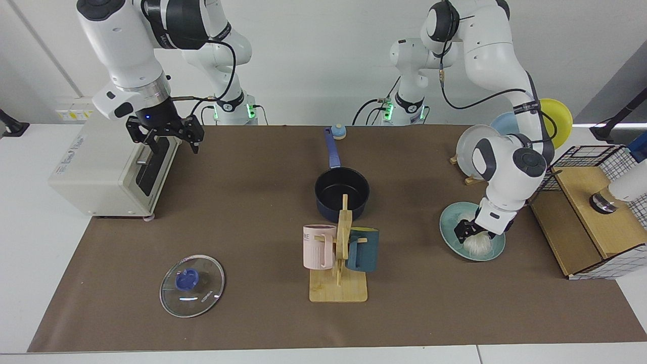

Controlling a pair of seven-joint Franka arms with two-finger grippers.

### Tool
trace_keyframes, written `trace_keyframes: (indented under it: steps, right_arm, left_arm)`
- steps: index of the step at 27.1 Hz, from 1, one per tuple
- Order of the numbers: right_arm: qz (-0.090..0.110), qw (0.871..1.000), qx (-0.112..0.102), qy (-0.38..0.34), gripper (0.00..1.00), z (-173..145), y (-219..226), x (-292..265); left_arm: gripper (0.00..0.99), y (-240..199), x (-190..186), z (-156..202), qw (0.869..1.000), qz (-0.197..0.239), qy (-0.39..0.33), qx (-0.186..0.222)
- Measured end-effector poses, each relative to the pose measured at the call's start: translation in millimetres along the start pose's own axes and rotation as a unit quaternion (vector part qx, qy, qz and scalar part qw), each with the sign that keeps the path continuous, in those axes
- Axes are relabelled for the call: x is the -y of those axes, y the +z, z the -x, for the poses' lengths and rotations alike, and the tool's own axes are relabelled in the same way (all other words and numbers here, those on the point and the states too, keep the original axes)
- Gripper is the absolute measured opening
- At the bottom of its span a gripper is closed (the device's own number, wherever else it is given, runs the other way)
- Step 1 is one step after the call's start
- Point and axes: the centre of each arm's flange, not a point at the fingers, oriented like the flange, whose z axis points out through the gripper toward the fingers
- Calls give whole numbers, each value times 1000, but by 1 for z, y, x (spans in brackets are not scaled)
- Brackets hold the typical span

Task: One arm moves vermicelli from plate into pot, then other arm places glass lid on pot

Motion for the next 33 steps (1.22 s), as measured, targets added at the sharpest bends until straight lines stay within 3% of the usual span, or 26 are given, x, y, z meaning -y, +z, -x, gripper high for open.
trace_keyframes:
  steps: [4, 7, 8, 12, 19, 24, 33]
  right_arm:
    - [0, 1000, 4, 1, 1000, -12, 8, -1]
    - [0, 1000, 9, 2, 1000, -28, 21, -3]
    - [1, 1000, 11, 3, 1000, -34, 25, -3]
    - [6, 1000, 11, 4, 1000, -63, 43, -6]
    - [11, 1000, 3, 5, 1000, -103, 78, -9]
    - [11, 1000, -1, 5, 1000, -116, 99, -9]
    - [11, 1000, -16, 6, 1000, -141, 141, -11]
  left_arm:
    - [987, 11, 1, 0, 1000, -1, -1, 3]
    - [824, 11, 4, -1, 1000, -1, -3, 3]
    - [705, 10, 4, -1, 1000, -1, -4, 3]
    - [546, 3, 2, -3, 1000, -1, -3, 12]
    - [445, -42, -10, -12, 999, 2, -2, 45]
    - [441, -99, -23, -8, 999, 10, -14, 47]
    - [441, -194, -96, 34, 997, 29, -40, 59]
